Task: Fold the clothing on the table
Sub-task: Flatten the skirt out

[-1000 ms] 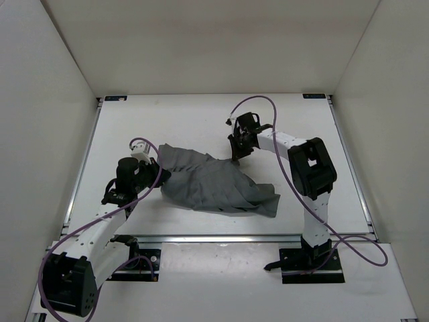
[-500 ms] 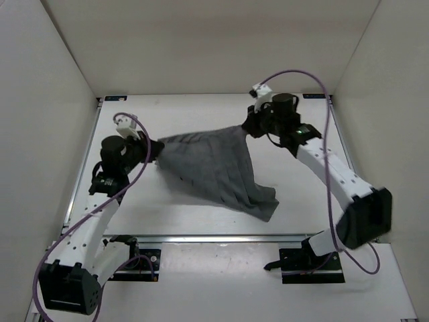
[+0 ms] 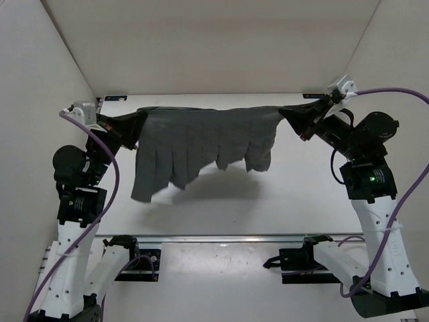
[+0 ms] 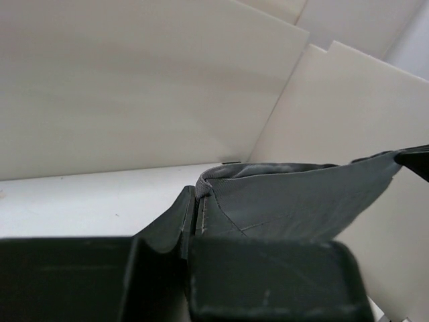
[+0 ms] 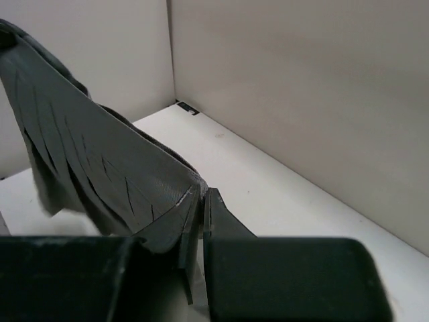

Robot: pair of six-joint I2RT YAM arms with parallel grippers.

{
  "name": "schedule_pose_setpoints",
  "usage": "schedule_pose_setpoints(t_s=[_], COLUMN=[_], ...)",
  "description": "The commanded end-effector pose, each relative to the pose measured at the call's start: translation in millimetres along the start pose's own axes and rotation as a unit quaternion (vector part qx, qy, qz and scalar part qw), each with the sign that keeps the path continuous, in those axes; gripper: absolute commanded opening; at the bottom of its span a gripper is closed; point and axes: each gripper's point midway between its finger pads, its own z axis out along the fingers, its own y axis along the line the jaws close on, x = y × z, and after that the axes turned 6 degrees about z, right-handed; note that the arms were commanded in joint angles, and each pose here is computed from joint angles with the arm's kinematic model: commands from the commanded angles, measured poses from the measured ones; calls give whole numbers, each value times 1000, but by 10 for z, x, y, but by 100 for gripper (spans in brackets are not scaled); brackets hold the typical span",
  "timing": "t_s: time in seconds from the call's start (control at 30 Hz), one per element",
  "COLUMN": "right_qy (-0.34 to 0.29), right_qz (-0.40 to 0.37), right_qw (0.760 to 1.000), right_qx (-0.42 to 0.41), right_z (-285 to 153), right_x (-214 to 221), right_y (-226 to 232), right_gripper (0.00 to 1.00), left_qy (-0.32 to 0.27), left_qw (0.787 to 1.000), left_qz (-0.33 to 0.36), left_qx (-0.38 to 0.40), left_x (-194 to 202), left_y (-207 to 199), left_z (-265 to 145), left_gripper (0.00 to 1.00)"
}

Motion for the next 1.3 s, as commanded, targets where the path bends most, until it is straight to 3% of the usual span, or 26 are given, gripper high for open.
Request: schedule_pose_setpoints(t_s=[0.0, 0.33, 0.43, 0.47, 0.53, 0.67, 0.73, 0.77, 0.8, 0.9, 1.0, 1.07, 1.1, 1.27], right_qy=[4, 104, 97, 107, 82, 77, 114, 104, 128, 160, 200, 229, 224, 283], right_qz=[9, 23, -10, -8, -29, -27, -6, -19, -1, 44, 80, 104, 99, 144], right_qw=[1000, 994, 995, 994, 996, 996, 993, 994, 991, 986, 976, 967, 968, 946], right_qx=[-8, -12, 3, 11, 21, 22, 30, 30, 28, 20, 35, 39, 46, 67], right_z=[116, 1065, 1347, 1452, 1472, 1479, 1473, 1440, 1392, 1215, 973, 768, 728, 324], right_x=[17, 792, 430, 490, 7, -232, 173, 154, 474, 1189, 1951, 2525, 2558, 3301], right_y=[-79, -679, -957, -1060, -1150, -1308, -1375, -1349, -1314, -1203, -1109, -938, -922, -546], right_gripper=[0, 0, 0, 0, 0, 0, 0, 0, 0, 0, 0, 0, 0, 0], left_qy=[10, 49, 46, 46, 45, 26, 31, 48, 40, 72, 131, 135, 164, 203], left_qw=[999, 999, 999, 999, 999, 998, 998, 998, 999, 997, 991, 989, 983, 973], left_qz=[-11, 0, 11, 12, 15, 51, 48, 34, 36, 10, -19, -8, -5, -76], left_qx=[-30, -22, -14, -10, 3, -3, -1, -5, -1, -4, -31, -67, -83, -80], left_x=[160, 704, 634, 608, 511, 276, 392, 593, 591, 1158, 2045, 2391, 2723, 3178], left_y=[235, 685, 818, 835, 861, 869, 865, 911, 900, 959, 1014, 1088, 1092, 836], left_z=[193, 1000, 1291, 1335, 1483, 1565, 1563, 1514, 1505, 1344, 893, 638, 405, -89], left_gripper=[0, 0, 0, 0, 0, 0, 0, 0, 0, 0, 0, 0, 0, 7])
